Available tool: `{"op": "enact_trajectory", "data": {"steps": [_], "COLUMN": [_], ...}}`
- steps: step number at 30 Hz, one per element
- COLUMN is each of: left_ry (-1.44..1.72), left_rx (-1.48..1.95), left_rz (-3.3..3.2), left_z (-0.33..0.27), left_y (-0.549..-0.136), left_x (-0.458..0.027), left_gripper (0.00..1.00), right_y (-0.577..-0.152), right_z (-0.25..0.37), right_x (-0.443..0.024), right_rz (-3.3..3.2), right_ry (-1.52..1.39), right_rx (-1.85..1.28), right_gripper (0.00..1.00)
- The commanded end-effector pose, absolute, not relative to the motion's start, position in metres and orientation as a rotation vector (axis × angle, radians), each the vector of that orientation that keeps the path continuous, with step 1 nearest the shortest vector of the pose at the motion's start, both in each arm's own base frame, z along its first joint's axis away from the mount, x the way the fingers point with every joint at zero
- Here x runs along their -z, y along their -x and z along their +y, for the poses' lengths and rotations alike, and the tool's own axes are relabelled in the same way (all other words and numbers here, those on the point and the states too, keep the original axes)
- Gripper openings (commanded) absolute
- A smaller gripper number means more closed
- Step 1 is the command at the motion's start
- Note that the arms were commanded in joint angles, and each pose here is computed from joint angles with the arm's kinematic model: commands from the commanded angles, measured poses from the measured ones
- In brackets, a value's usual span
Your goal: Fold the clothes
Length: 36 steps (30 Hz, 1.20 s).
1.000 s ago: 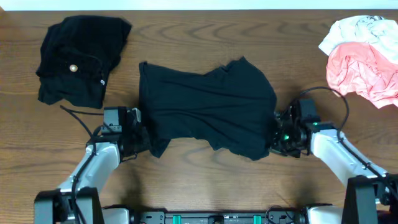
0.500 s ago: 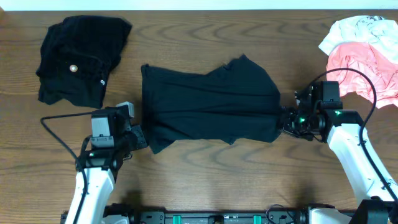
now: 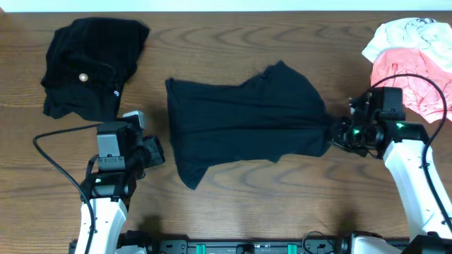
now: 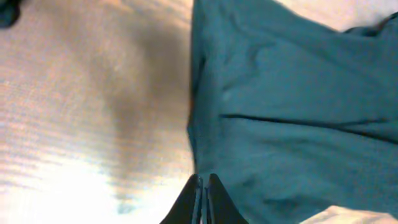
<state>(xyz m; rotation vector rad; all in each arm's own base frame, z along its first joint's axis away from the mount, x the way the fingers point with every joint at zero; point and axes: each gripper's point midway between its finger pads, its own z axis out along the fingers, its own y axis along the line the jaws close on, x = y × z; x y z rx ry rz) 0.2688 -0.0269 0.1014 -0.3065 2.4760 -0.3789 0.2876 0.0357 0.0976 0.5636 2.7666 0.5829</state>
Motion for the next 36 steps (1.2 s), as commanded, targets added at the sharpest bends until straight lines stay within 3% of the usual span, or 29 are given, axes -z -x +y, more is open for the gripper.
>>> {"op": "enact_trajectory", "data": {"steps": [1, 5, 8, 22, 34, 36], "left_ry": [0.319, 0.318, 0.307, 0.342, 0.337, 0.353], "left_rx": [0.359, 0.440, 0.543, 0.490, 0.656, 0.673], "left_rz": [2.484, 2.583, 2.670, 2.904, 2.856, 2.845], "left_z": [-0.024, -0.036, -0.051, -0.063, -0.080, -0.082], "left_y": [-0.267, -0.253, -0.242, -0.206, -0.203, -0.203], "left_x": [-0.105, -0.087, -0.071, -0.022, -0.011, -0.009], "left_gripper": [0.13, 0.38, 0.43, 0.51, 0.57, 0.62], "right_y": [-0.292, -0.293, -0.293, -0.294, -0.297, -0.297], "right_z": [0.032, 0.032, 0.032, 0.031, 0.031, 0.031], "right_x": [-0.108, -0.109, -0.109, -0.109, -0.110, -0.110], "right_rz": [2.736, 2.732, 2.732, 2.734, 2.720, 2.720], "right_ry": [-0.528, -0.525, -0.525, -0.489, -0.483, -0.483], "right_rx": [-0.573, -0.572, -0.572, -0.566, -0.565, -0.565], "right_gripper": [0.01, 0.01, 0.01, 0.01, 0.01, 0.01]}}
